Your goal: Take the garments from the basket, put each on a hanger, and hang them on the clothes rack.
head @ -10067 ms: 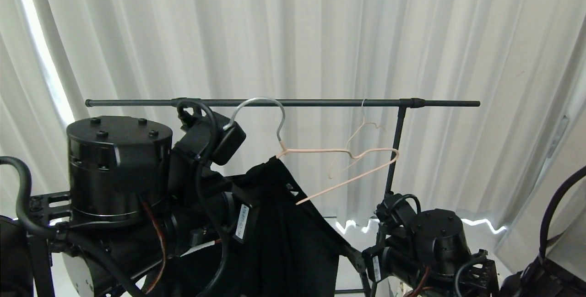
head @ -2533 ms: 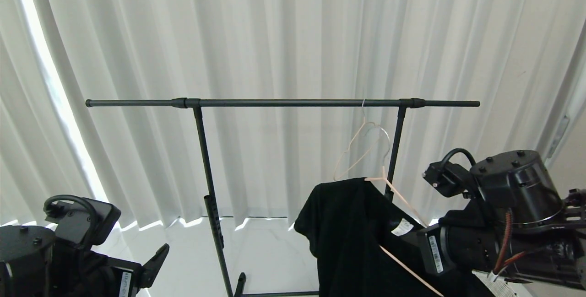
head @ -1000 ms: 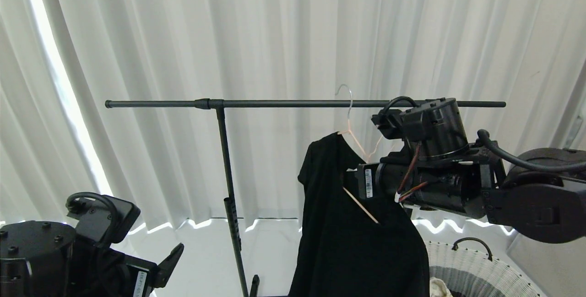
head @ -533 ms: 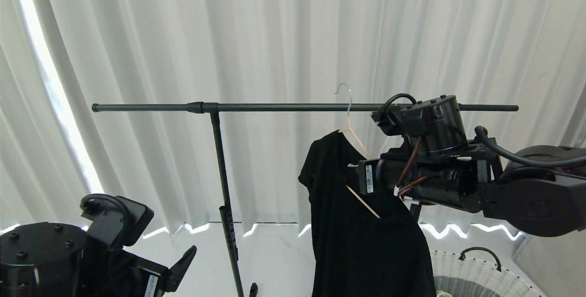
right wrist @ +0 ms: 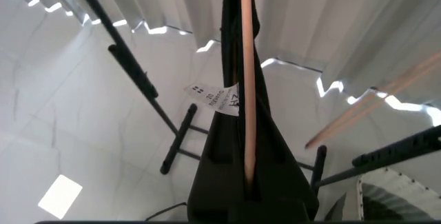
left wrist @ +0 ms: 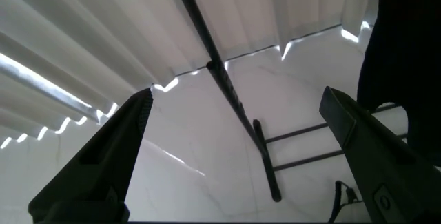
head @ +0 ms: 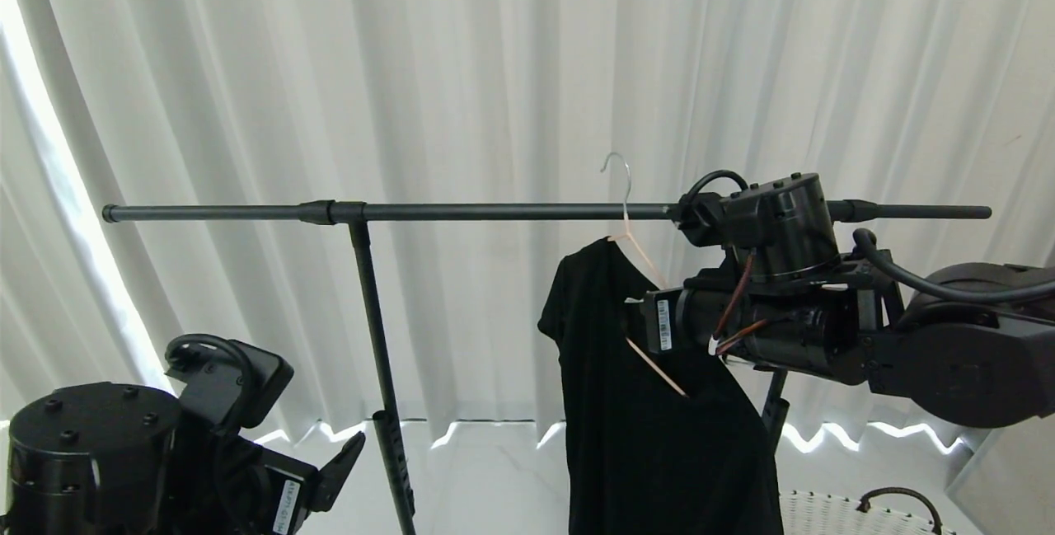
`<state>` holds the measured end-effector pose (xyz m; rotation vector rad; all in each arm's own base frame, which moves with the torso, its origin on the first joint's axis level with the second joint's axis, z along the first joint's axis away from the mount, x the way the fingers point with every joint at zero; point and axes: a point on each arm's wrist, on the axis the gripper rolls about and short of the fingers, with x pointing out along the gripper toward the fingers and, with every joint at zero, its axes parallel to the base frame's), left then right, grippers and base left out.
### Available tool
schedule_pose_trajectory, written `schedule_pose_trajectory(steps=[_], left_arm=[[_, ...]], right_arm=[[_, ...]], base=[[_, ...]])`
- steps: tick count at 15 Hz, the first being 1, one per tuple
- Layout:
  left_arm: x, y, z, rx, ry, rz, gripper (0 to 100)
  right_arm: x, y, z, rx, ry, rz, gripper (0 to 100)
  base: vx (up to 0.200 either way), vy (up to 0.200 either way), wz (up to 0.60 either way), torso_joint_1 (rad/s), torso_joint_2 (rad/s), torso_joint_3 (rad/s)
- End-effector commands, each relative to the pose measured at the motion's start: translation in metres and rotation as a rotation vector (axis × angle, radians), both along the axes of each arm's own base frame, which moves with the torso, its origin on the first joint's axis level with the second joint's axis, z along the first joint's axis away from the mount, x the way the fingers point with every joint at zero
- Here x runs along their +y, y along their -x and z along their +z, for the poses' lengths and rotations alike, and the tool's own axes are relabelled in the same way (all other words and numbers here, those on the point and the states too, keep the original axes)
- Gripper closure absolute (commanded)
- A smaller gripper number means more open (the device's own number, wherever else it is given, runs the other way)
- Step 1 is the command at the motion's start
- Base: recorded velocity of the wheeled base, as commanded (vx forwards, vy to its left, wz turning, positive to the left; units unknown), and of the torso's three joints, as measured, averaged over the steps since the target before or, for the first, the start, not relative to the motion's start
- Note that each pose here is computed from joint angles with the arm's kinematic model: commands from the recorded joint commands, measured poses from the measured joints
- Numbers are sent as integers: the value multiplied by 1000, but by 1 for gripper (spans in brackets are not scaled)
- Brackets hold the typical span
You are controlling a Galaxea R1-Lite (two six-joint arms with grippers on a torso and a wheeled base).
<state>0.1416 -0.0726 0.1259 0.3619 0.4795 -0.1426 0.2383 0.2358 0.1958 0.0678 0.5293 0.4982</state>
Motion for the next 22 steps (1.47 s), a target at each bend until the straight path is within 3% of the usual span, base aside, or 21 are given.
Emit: schedule_pose_trajectory(steps=[1, 8, 13, 22], left_arm=[[-1, -2, -2, 10, -8, 0, 0], [-5, 0, -1, 6, -6, -30, 0], [-5, 1, 0, -1, -2, -30, 0], [-6, 1, -1, 6, -6, -33, 0]], right_arm=[[1, 0, -2, 4, 4, 1, 100], [3, -6, -14, 37, 28, 8, 100], [5, -34, -33, 79, 48, -25, 100], [7, -37, -47, 125, 89, -26, 100]], base=[[200, 0, 0, 2, 2, -2], [29, 0, 0, 8, 3, 1], [0, 0, 0, 0, 0, 0], [0, 0, 0, 0, 0, 0]])
